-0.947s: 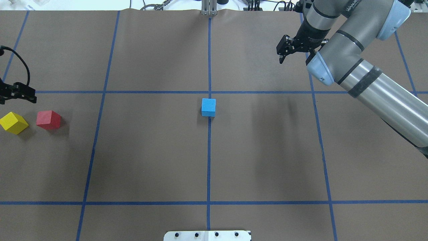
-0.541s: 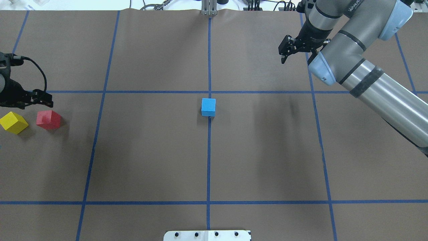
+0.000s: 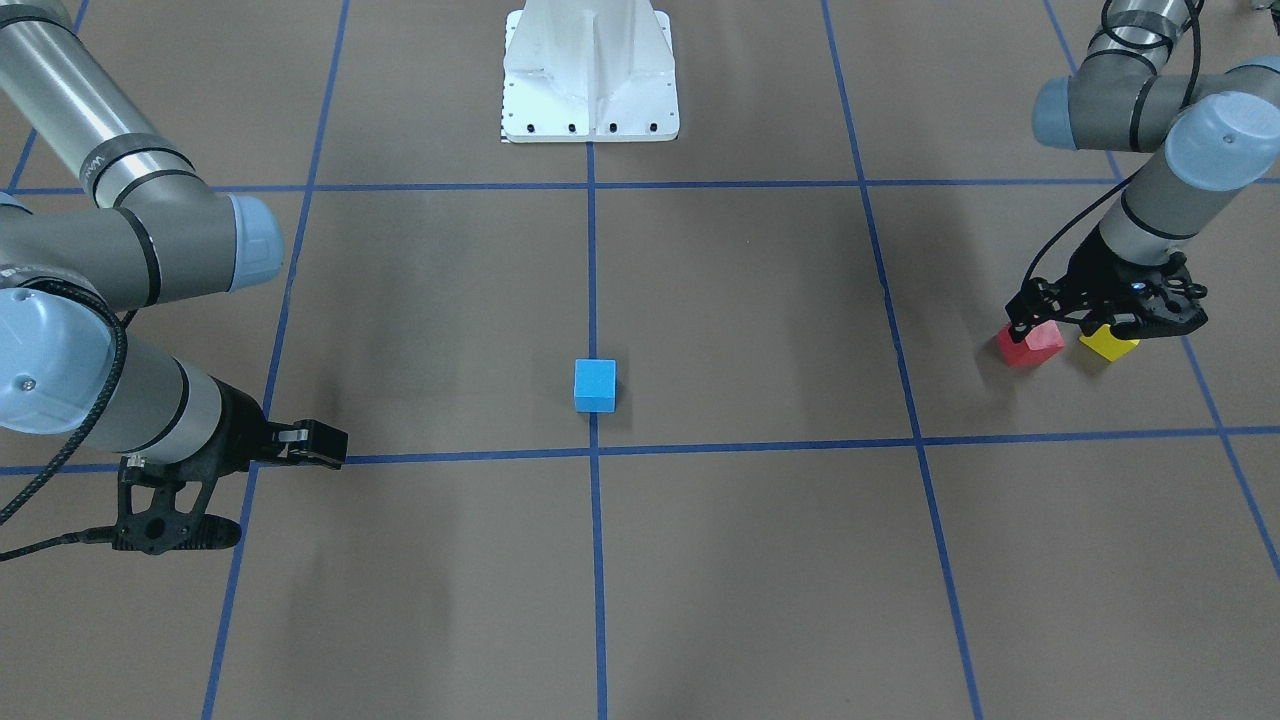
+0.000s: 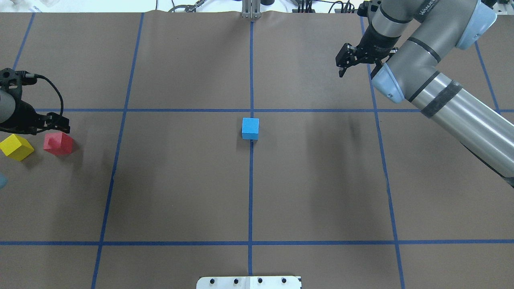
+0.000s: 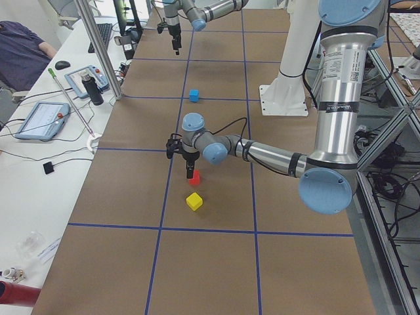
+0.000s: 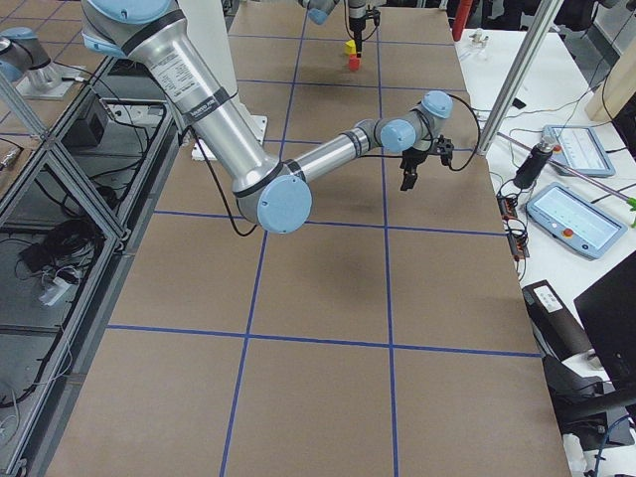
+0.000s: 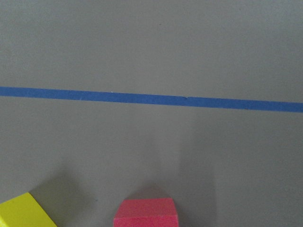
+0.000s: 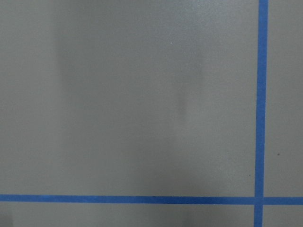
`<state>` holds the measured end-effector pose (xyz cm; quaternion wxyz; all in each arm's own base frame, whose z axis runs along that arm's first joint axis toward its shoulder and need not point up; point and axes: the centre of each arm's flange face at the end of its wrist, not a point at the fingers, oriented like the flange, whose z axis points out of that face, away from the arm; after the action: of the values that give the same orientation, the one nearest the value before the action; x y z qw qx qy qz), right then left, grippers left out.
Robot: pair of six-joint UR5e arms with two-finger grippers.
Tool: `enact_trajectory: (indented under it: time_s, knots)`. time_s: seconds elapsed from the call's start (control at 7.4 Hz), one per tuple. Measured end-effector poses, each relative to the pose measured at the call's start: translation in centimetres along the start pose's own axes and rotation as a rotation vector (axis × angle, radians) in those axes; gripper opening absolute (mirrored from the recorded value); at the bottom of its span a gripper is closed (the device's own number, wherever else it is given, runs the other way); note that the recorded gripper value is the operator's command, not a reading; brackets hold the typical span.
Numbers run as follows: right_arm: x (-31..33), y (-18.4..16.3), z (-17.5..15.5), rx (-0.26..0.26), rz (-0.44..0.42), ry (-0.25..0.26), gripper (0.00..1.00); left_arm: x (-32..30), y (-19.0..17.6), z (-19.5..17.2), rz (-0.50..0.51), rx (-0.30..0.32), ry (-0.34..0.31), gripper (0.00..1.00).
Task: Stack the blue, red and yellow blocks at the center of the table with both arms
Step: 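Lower the left gripper onto the red cube and close it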
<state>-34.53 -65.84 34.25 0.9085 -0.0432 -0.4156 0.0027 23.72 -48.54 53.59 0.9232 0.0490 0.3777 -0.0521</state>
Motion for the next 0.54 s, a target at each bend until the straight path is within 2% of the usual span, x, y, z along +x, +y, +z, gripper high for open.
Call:
enact_trajectory:
  time_s: [0.54]
  knots:
    - [0.0,0.0,0.0,0.001,-0.001,-0.001,0.99,0.5,0.9,2.0,0.015,-0.034,-0.018,1.0]
